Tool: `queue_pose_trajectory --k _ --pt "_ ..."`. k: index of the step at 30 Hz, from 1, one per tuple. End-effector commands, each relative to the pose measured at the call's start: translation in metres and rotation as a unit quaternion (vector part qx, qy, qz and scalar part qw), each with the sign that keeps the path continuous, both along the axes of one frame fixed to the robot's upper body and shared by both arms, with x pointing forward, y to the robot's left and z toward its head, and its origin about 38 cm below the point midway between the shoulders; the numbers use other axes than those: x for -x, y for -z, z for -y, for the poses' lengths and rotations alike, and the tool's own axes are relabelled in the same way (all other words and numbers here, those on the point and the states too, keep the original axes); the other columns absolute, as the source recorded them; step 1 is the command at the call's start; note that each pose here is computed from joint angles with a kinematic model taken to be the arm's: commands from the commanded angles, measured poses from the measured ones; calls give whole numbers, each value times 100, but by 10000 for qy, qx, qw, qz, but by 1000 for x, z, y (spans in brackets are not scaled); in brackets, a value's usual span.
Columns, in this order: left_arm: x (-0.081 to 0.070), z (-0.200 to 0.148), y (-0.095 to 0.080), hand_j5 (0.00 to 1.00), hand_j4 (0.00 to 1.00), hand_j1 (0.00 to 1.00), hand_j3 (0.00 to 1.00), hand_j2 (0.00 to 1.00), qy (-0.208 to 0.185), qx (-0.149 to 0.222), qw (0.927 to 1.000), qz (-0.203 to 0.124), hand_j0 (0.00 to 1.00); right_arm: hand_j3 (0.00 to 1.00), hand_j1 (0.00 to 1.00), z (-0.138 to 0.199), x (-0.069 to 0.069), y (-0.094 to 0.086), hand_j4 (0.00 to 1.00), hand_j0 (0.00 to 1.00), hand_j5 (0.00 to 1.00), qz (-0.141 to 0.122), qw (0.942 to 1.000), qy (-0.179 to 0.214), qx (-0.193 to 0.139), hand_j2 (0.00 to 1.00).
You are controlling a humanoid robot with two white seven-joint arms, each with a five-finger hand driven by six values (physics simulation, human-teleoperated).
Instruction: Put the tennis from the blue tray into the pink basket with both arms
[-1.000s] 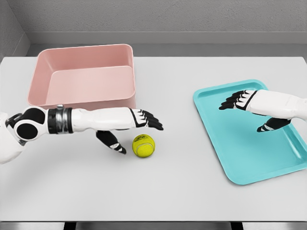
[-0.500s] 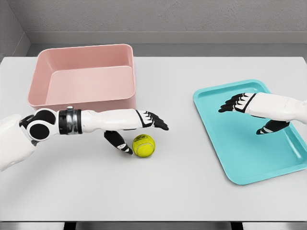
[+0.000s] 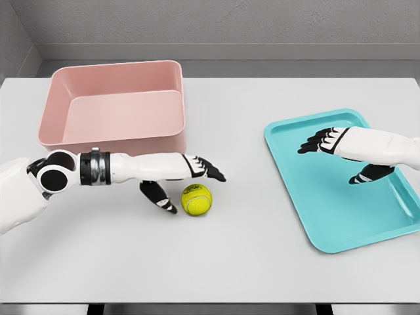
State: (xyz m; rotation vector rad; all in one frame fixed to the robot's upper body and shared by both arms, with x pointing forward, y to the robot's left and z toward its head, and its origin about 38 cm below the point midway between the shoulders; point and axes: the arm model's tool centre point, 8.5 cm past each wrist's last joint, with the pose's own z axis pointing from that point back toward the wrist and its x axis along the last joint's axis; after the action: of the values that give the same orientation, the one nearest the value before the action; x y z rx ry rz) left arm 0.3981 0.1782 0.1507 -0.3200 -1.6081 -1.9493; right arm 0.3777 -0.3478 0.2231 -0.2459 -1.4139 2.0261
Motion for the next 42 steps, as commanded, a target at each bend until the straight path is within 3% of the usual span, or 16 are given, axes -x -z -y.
queue_pose_trajectory --k 1,8,19,42 --pt "-1 -2 2 100 100 100 100 100 -28 -33 10000 -61 100 100 100 1 -1 0 100 100 100 -16 10000 35 -19 100" --pt "2 0 10 100 100 100 100 100 74 -165 9996 -195 100 100 100 2 -1 0 100 100 100 -21 10000 49 -16 100" --pt "-1 13 8 100 100 100 100 100 216 -157 9995 -196 100 100 100 1 -2 3 100 100 100 -32 10000 63 -42 100" --pt "-7 17 18 100 100 100 100 100 160 -241 9992 -274 100 100 100 -3 -6 10 100 100 100 -119 9999 64 -86 100"
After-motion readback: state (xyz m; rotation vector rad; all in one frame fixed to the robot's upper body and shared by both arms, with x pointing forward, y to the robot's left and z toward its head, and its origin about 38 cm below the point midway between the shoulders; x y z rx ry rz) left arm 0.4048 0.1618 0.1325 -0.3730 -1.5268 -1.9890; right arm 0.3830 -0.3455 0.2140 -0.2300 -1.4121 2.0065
